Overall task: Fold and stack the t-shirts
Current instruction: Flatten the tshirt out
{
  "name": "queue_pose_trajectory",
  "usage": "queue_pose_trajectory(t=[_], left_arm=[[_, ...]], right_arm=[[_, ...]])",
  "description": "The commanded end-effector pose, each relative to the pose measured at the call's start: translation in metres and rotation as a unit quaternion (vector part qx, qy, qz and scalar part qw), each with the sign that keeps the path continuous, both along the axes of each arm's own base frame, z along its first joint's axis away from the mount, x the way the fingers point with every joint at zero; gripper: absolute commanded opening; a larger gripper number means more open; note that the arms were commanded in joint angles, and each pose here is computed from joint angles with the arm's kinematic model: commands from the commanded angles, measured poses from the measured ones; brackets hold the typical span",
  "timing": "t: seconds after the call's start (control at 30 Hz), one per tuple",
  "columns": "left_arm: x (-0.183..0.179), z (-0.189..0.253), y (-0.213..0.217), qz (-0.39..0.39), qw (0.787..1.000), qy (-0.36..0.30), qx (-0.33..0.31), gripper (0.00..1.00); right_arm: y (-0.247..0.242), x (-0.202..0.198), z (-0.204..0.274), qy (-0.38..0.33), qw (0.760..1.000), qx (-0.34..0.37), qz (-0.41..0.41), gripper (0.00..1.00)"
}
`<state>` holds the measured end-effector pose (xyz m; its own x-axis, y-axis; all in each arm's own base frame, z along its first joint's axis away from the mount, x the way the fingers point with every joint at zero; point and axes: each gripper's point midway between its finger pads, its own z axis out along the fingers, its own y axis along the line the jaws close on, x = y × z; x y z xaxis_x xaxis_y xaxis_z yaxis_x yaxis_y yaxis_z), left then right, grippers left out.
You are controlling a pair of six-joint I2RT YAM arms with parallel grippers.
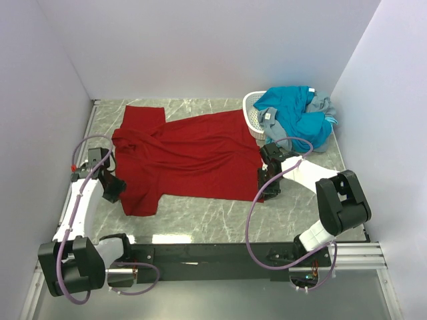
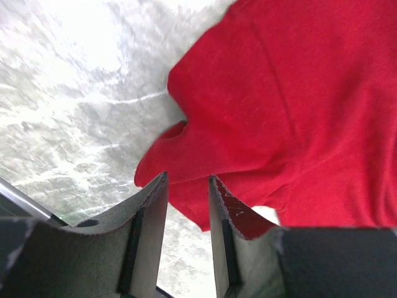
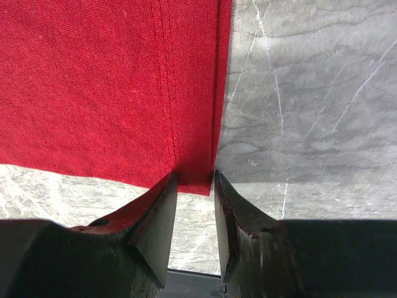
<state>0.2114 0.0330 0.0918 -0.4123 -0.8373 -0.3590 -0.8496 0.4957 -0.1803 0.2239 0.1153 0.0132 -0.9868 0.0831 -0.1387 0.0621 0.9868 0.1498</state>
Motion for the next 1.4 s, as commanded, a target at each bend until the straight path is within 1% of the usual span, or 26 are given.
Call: queue_pose_trajectory(t=[0.0, 0.1, 0.13, 0.33, 0.37, 0.47, 0.53, 0.6, 0.63, 0.7, 0.8, 0.83, 0.87, 0.97, 1.07, 1.2, 1.23, 1.27, 1.3, 1.33, 1.37], left_arm=[[0.006, -0.004, -0.008, 0.007, 0.999, -0.024, -0.026, 0.38], [-0.010, -0.029, -0.017, 0.017, 0.999, 0.010, -0.048, 0.40], [-0.011, -0.032, -0.019, 0.024, 0.998, 0.012, -0.054, 0.40], [-0.007, -0.034, -0.009, 0.049, 0.998, 0.016, -0.024, 0.43], [-0.005, -0.035, -0.008, 0.050, 0.998, 0.014, -0.022, 0.45], [-0.001, -0.042, -0.009, 0.048, 0.999, 0.016, -0.021, 0.60], [-0.002, -0.049, -0.010, 0.047, 0.998, 0.024, -0.022, 0.61], [-0.002, -0.053, -0.011, 0.048, 0.998, 0.024, -0.021, 0.60], [-0.002, -0.054, -0.011, 0.050, 0.998, 0.025, -0.021, 0.56], [-0.001, -0.058, -0.011, 0.050, 0.998, 0.023, -0.021, 0.53], [0.000, -0.064, -0.015, 0.042, 0.998, 0.028, -0.031, 0.28], [0.000, -0.064, -0.016, 0.039, 0.998, 0.029, -0.034, 0.17], [0.001, -0.063, -0.017, 0.038, 0.998, 0.027, -0.035, 0.01], [0.008, -0.048, -0.019, 0.029, 0.999, 0.011, -0.031, 0.01], [0.025, -0.022, -0.022, 0.013, 0.999, -0.012, -0.027, 0.01], [0.036, -0.013, -0.038, -0.031, 0.999, -0.004, -0.025, 0.01], [0.037, -0.018, -0.044, -0.045, 0.999, 0.012, -0.024, 0.04], [0.044, -0.014, -0.050, -0.056, 0.998, 0.011, -0.024, 0.07], [0.045, -0.018, -0.063, -0.080, 0.996, 0.024, -0.024, 0.10], [0.048, -0.016, -0.069, -0.090, 0.995, 0.025, -0.020, 0.21], [0.054, -0.009, -0.075, -0.096, 0.995, 0.020, -0.018, 0.28]], right_arm=[[-0.002, 0.002, 0.002, -0.004, 1.000, -0.005, 0.001, 0.38], [-0.002, 0.003, 0.002, -0.005, 1.000, -0.004, 0.001, 0.38], [-0.002, 0.002, 0.002, -0.005, 1.000, -0.005, 0.001, 0.38], [-0.002, 0.002, 0.003, -0.009, 1.000, -0.001, 0.000, 0.38], [-0.001, 0.002, 0.003, -0.008, 1.000, 0.000, 0.001, 0.38], [-0.001, 0.003, 0.003, -0.011, 1.000, 0.002, 0.002, 0.38], [0.000, 0.003, 0.004, -0.012, 1.000, 0.003, 0.002, 0.38], [0.000, 0.004, 0.005, -0.014, 1.000, 0.003, 0.001, 0.38], [-0.001, 0.004, 0.005, -0.015, 1.000, 0.002, 0.001, 0.38], [-0.001, 0.004, 0.006, -0.017, 1.000, 0.003, 0.000, 0.38], [-0.002, 0.005, 0.006, -0.019, 1.000, 0.002, -0.002, 0.38], [-0.002, 0.004, 0.006, -0.019, 1.000, 0.001, -0.001, 0.38], [-0.002, 0.004, 0.006, -0.018, 1.000, 0.001, -0.002, 0.38], [-0.002, 0.005, 0.007, -0.020, 1.000, 0.000, -0.002, 0.38], [-0.003, 0.007, 0.007, -0.021, 1.000, -0.003, -0.005, 0.38], [-0.003, 0.009, 0.008, -0.020, 1.000, -0.005, -0.006, 0.38], [-0.003, 0.010, 0.008, -0.020, 1.000, -0.006, -0.007, 0.38], [-0.003, 0.009, 0.008, -0.020, 1.000, -0.007, -0.007, 0.38], [-0.003, 0.009, 0.008, -0.019, 1.000, -0.008, -0.007, 0.38], [-0.003, 0.010, 0.008, -0.020, 1.000, -0.007, -0.007, 0.38], [-0.004, 0.010, 0.008, -0.020, 1.000, -0.007, -0.008, 0.38]])
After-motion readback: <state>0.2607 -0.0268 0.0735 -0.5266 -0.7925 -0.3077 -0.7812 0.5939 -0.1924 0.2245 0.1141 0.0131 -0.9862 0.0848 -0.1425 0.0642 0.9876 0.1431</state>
